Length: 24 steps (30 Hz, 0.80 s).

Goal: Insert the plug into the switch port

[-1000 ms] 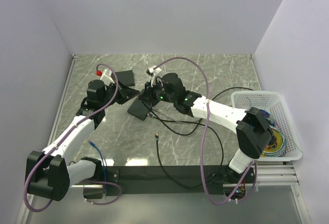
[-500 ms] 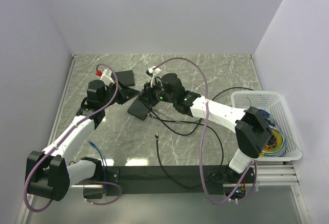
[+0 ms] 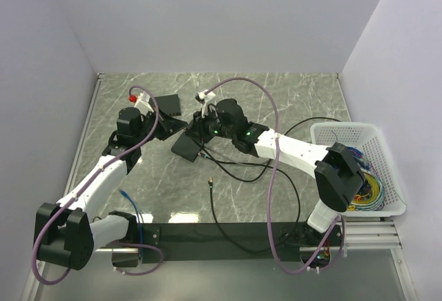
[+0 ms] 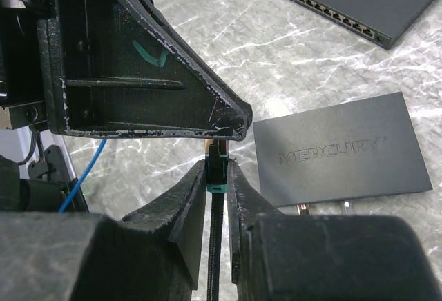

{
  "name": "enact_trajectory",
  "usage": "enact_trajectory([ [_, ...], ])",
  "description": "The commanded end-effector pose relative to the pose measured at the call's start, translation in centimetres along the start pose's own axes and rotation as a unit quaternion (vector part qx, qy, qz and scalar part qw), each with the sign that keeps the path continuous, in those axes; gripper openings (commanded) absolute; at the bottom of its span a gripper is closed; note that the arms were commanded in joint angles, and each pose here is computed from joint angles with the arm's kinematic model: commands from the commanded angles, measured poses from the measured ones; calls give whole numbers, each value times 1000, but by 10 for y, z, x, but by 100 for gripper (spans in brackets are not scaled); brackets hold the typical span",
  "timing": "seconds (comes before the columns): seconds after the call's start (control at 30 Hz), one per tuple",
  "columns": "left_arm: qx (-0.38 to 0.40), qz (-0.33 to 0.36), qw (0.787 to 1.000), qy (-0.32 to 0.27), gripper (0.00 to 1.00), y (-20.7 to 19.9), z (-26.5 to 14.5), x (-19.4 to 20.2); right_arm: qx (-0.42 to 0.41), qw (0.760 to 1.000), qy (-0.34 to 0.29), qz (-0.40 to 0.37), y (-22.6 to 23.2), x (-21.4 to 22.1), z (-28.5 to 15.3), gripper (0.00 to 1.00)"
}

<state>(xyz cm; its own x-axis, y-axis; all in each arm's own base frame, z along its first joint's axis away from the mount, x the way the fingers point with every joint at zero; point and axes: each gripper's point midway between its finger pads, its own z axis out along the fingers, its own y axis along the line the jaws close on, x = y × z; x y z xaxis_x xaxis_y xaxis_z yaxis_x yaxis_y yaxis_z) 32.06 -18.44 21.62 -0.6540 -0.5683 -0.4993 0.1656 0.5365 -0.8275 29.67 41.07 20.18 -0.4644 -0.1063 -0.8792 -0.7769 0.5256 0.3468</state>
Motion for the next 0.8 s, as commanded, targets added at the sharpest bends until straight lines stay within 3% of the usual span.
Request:
enact_trajectory([
  [0.0, 23, 15, 1000, -11, 0, -13, -3, -5, 4, 1000, -15, -3, 3, -11, -1, 9],
  [0.07, 21, 16, 1000, -9, 5, -11, -2, -5, 14, 1000, -19, -4, 0, -12, -3, 3],
  [0.2, 10, 19, 1000, -3, 41, -3, 2, -2, 40, 999, -8, -6, -10, -8, -5, 0],
  [0.4, -35, 42, 998, -10, 69, 20, 10, -10, 157, 987, 31, 24, -70, 17, -24, 0],
  [0.53, -62, 44, 997, -16, 74, 47, 20, -23, 229, 970, 63, 54, -115, 47, -42, 0],
  [0.77, -90, 34, 995, -34, 69, 94, 50, -37, 290, 942, 152, 77, -152, 111, -41, 0],
])
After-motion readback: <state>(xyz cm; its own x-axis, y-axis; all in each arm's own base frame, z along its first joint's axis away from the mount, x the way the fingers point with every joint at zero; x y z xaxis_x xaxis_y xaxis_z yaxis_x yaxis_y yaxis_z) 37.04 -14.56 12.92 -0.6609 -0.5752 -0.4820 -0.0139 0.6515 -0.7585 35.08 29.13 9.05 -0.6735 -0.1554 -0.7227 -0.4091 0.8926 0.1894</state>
